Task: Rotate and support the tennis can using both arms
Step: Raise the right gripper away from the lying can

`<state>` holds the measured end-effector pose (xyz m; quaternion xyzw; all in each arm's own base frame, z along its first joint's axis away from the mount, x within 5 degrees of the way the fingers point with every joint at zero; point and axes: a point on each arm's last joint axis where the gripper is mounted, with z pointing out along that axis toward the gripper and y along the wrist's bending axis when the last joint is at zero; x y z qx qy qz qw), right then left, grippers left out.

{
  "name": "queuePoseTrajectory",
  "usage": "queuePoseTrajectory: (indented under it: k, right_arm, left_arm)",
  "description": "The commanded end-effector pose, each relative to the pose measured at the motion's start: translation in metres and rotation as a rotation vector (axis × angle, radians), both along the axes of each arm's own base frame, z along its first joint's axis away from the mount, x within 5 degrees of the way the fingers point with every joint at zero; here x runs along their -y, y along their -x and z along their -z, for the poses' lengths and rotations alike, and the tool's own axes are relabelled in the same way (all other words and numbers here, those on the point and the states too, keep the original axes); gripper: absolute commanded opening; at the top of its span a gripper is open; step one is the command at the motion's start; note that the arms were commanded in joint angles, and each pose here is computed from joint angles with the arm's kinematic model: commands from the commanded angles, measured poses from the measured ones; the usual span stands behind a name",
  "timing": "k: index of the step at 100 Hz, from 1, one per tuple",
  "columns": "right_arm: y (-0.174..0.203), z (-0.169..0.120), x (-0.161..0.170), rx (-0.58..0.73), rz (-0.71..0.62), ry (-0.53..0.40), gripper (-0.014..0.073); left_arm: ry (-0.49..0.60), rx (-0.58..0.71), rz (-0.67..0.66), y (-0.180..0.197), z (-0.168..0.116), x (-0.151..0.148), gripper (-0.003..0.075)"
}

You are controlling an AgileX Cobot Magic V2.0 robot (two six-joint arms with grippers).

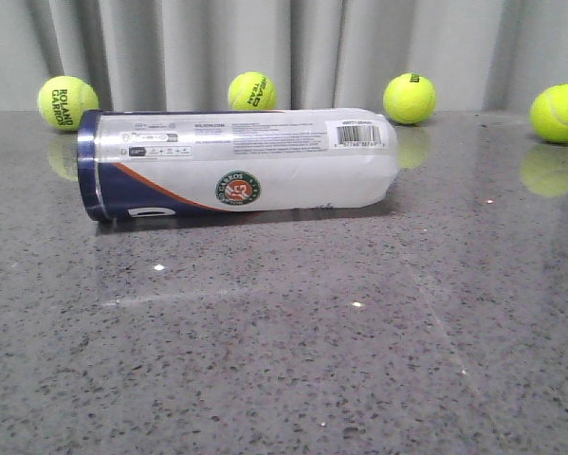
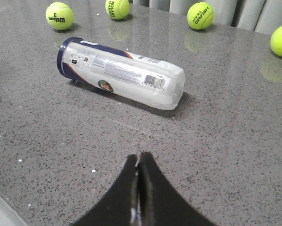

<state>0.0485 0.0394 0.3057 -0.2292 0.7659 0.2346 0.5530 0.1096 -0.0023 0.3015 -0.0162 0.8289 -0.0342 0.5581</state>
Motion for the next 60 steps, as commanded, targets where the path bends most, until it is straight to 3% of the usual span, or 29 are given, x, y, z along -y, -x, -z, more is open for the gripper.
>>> queuePoseTrajectory:
  k: [1, 10, 20, 36, 60]
  right_arm:
    - [-0.001, -0.015, 0.0, 0.081, 0.005, -0.054, -0.0058]
    - [-0.001, -0.015, 0.0, 0.081, 0.005, -0.054, -0.0058]
    - [-0.001, -0.015, 0.0, 0.081, 0.005, -0.054, -0.0058]
    - [-0.001, -0.015, 0.0, 0.081, 0.005, -0.054, -0.0058]
    - [-0.001, -0.015, 0.0, 0.081, 0.005, -0.054, -0.0058]
  left_arm:
    - [0.056, 0.037, -0.006, -0.019, -0.02, 0.0, 0.0171]
    - [0.124, 0.006, -0.007, -0.033, -0.023, 0.002, 0.0423]
    - [0.192, -0.033, -0.006, -0.048, -0.025, 0.004, 0.0596]
    - [0.296, -0.144, 0.047, -0.069, -0.031, 0.012, 0.0593]
    - [0.472, -0.252, 0.302, -0.106, -0.033, 0.036, 0.0582]
